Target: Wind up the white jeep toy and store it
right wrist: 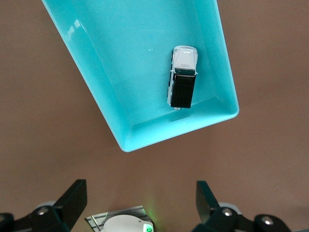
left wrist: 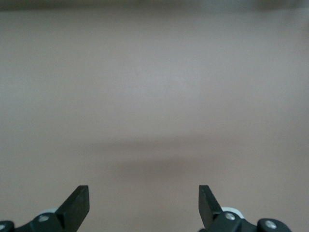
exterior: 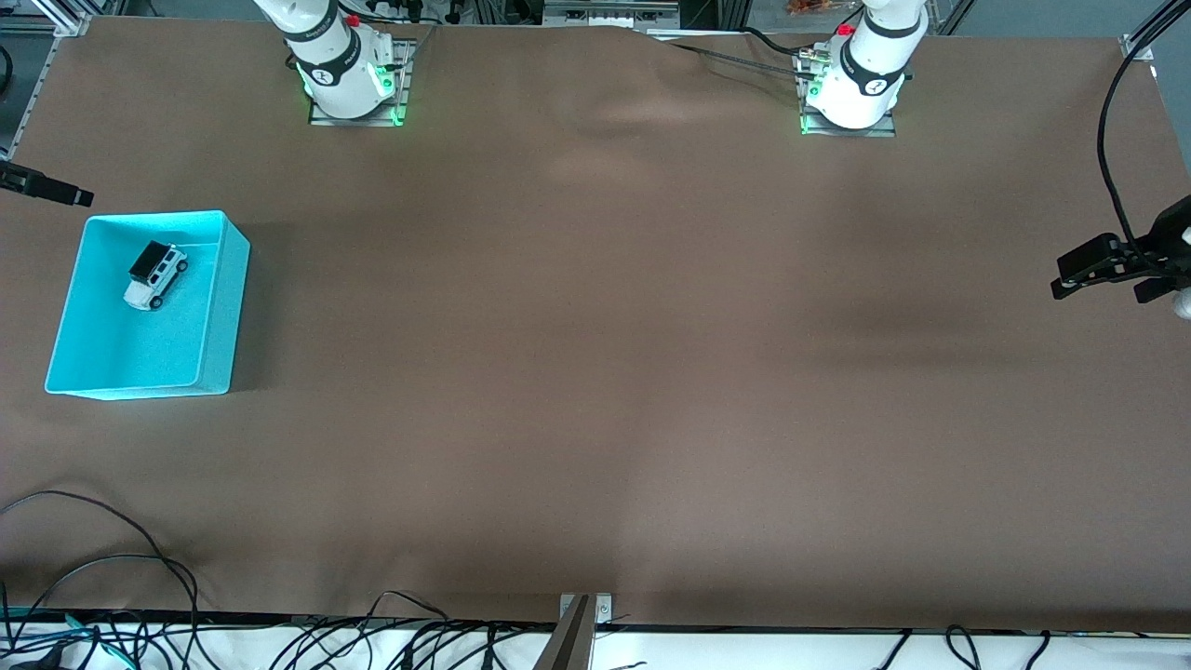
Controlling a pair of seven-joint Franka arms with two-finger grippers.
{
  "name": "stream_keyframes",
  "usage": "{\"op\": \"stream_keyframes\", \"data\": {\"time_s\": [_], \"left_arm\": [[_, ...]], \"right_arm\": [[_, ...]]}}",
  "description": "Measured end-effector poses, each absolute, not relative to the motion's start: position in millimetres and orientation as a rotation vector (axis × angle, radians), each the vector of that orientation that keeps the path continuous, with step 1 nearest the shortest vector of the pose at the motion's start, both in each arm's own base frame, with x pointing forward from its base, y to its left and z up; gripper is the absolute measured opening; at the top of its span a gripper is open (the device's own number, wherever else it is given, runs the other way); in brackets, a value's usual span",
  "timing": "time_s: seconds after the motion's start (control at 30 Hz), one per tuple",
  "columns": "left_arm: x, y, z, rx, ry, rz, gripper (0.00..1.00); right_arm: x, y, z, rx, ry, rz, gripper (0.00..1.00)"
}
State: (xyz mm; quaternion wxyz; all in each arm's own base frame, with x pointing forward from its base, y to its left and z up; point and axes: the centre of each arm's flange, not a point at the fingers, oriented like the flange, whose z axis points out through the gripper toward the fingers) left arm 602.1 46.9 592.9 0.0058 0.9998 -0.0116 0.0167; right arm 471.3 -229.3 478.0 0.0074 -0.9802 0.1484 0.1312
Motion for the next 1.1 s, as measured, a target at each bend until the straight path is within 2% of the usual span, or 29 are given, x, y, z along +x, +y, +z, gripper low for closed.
{"op": "stream_keyframes", "data": {"time_s": [0.43, 0.73, 1.1], "left_arm": [[597.4, 48.0, 606.2, 3.112, -0.021, 0.044, 1.00], [582.3, 42.7, 620.4, 3.144, -0.009, 0.000, 1.00], [581.5, 29.7, 620.2, 3.156, -0.034, -0.009, 1.00]], "right_arm": [[454.3, -191.6, 540.7, -2.991, 0.428, 0.319, 1.00], [475.9, -144.3, 578.8, -3.008, 0.451, 0.238, 1.00], [490.1, -84.0, 586.8, -3.036, 0.324, 0.242, 1.00]]}}
